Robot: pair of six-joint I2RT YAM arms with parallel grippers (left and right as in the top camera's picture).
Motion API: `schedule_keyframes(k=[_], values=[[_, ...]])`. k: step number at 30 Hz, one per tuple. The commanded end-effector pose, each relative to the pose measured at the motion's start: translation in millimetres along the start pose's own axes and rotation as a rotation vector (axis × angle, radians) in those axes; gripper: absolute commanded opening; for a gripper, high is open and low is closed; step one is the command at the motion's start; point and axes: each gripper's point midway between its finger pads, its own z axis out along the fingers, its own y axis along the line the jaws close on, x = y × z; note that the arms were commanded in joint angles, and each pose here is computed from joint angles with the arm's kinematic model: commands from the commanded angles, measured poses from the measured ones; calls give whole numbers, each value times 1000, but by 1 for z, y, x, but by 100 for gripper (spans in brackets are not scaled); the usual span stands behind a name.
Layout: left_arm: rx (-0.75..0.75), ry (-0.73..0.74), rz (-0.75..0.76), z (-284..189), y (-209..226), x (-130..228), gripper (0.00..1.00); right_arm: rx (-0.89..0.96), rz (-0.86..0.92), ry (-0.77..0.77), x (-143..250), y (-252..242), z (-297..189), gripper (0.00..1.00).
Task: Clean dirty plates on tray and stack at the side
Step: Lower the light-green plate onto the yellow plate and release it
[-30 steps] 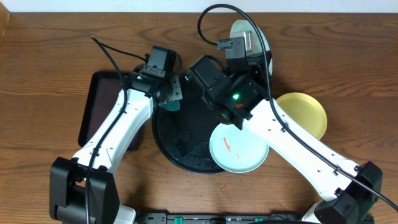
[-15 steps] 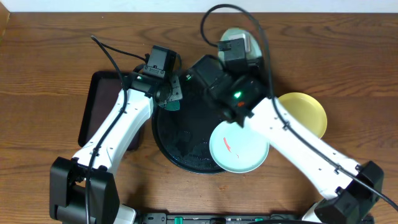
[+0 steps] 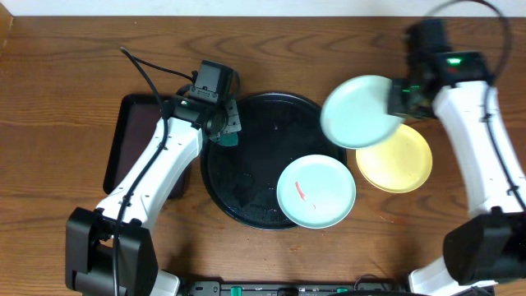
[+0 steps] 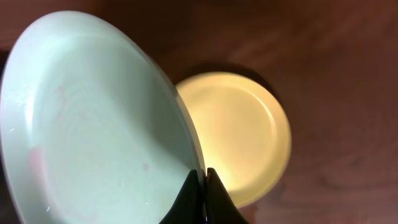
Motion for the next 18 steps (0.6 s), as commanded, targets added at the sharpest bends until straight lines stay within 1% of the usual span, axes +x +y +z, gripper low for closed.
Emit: schedule_keyframes(k=[1, 4, 8, 13, 18], values=[[1, -4, -6, 1, -1, -3, 8, -37, 87, 100, 19, -38, 17, 1], [1, -4, -6, 1, -2, -3, 8, -7, 183, 155, 35, -72, 43, 1], [1, -4, -6, 1, -2, -4, 8, 10, 263, 173, 52, -99, 78, 1], [1, -4, -6, 1, -2, -3, 8, 10, 273, 155, 62, -102, 105, 1], [1, -4, -6, 1, -2, -3, 8, 15, 268, 164, 67, -102, 107, 1]])
